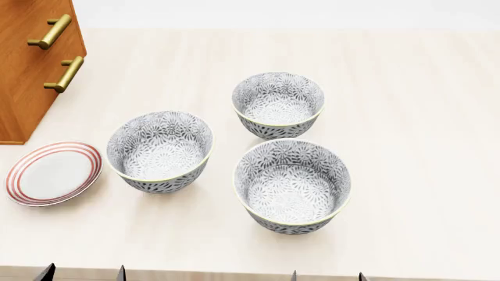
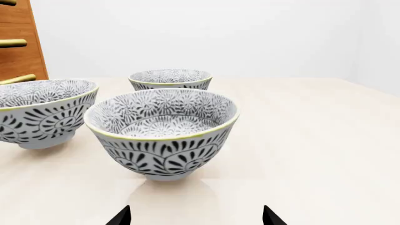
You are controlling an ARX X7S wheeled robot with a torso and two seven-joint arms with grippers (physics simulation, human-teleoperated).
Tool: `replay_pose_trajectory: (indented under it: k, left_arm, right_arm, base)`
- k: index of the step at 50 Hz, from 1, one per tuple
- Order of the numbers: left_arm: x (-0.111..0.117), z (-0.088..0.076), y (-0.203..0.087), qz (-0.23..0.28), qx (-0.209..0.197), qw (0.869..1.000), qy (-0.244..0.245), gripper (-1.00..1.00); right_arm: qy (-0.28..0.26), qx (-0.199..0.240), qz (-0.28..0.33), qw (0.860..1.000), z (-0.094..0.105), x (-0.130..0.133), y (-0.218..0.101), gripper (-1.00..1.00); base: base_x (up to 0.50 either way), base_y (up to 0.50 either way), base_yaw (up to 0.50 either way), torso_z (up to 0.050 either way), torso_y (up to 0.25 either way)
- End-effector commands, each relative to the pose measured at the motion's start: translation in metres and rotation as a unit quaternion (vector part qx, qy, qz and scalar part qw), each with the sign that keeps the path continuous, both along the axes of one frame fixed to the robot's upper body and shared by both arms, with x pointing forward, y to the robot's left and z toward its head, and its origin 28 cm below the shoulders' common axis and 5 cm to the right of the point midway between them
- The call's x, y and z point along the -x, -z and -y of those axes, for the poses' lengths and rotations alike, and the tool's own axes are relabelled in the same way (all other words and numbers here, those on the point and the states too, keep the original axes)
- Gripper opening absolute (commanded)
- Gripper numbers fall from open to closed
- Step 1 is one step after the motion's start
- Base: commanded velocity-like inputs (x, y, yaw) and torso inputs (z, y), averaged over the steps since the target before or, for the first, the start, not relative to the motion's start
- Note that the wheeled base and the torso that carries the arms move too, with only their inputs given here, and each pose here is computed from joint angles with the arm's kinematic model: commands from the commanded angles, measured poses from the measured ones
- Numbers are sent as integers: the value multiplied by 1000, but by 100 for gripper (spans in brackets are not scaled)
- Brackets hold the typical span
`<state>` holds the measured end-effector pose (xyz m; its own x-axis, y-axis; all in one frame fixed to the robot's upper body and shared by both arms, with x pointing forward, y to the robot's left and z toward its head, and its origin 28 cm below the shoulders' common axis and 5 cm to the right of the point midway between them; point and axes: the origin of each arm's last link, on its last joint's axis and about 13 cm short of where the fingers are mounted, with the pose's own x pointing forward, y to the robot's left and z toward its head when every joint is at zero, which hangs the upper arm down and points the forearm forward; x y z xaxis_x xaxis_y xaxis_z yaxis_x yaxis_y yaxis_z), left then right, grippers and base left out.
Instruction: Stack the bowl at the front on the bowl in the middle.
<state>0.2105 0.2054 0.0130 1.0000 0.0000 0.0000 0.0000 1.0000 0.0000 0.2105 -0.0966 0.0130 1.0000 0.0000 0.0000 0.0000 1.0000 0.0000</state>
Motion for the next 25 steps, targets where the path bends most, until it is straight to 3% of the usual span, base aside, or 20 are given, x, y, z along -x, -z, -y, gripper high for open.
replay_pose_trajectory:
  k: [1,17,25]
  left_arm:
    - [0,0,1,0,0,1000,0,100]
    - [4,-1,-8,-13,9,1000,-3,100]
    - [-3,1,-47,-25,-7,1000,-4,100]
  right_arm:
    - [0,0,-1,1000,0,1,2,100]
    - [4,0,-6,1000,-1,3,-4,100]
    - [-5,-6,-2,1000,1,4,-62,100]
  base:
    - [0,0,0,0,0]
    - [0,0,0,0,0]
    - [0,0,0,0,0]
